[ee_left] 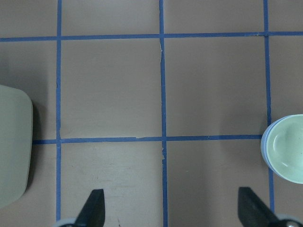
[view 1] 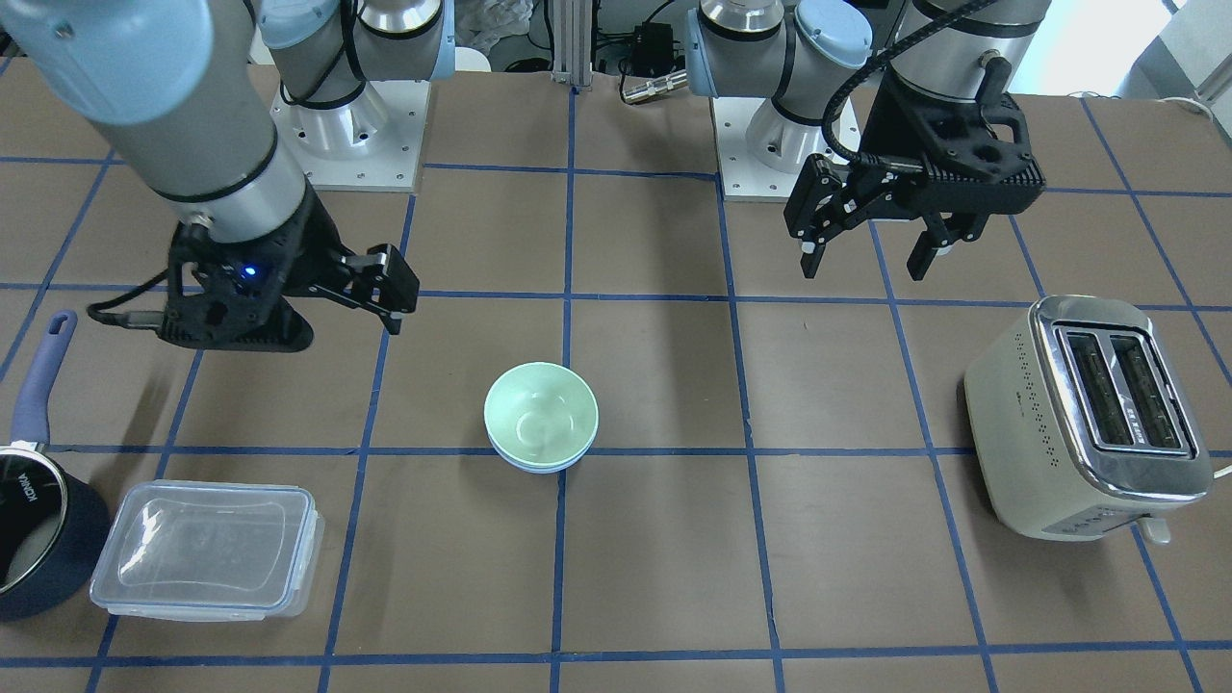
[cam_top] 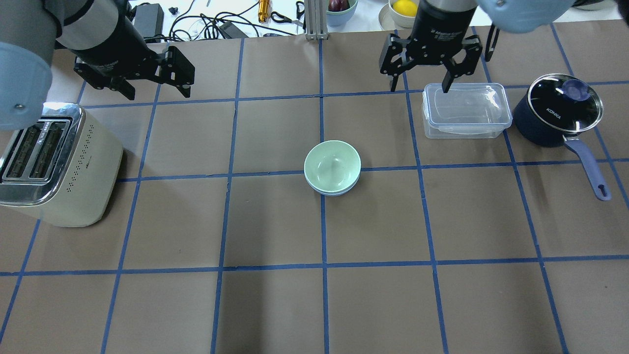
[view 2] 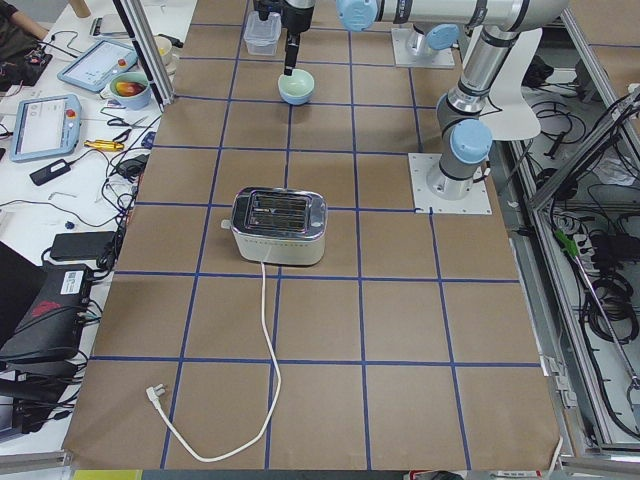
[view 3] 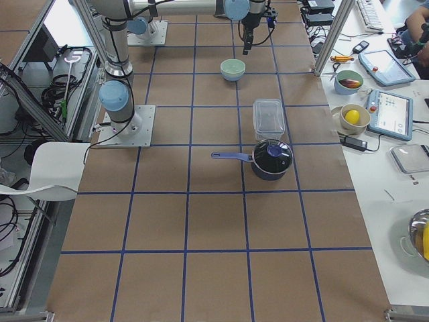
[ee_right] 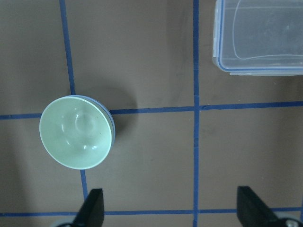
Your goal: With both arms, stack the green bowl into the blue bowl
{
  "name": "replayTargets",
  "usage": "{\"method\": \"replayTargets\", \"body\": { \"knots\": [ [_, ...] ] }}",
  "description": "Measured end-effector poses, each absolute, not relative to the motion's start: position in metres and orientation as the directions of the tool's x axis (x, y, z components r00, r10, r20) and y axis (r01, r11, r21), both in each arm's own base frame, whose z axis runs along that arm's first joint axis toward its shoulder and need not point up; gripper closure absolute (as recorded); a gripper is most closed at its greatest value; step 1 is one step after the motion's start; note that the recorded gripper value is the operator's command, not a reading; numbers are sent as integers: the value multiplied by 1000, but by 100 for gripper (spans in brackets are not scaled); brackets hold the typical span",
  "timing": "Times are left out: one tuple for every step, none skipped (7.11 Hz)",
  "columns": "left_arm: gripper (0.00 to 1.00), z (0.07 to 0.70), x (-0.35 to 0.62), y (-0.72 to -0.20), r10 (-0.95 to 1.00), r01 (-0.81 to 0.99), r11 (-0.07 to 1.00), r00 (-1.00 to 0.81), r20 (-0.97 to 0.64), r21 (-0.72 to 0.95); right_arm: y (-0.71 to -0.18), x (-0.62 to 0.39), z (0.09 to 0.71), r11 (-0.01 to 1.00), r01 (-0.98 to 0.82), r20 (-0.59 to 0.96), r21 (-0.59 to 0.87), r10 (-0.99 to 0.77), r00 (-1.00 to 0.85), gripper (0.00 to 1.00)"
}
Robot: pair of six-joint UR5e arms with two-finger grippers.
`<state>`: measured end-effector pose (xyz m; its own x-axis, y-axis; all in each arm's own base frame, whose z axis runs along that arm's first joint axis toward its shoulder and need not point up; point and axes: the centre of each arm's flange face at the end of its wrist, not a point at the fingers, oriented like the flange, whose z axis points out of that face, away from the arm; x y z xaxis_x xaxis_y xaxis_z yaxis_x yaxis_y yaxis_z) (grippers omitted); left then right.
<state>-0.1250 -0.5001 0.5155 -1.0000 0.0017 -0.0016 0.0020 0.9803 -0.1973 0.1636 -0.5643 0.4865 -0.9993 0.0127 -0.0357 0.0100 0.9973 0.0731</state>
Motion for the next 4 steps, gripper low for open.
{"method": "replayTargets", "body": {
  "knots": [
    [0,518,-125,-501,2,3,980,-1000,-2,-197,-553,133,507,996,-25,-36,82,-22,-999,4],
    [0,517,-126,-501,3,4,981,-1000,-1,-195,-539,113,519,995,-31,-38,92,-27,-999,3],
    [0,517,-127,-501,4,4,981,-1000,0,-194,-524,106,521,995,-28,-39,100,-24,-999,0],
    [0,517,-127,-501,4,4,981,-1000,0,-193,-509,104,519,995,-25,-38,95,-21,-999,0]
  ]
}}
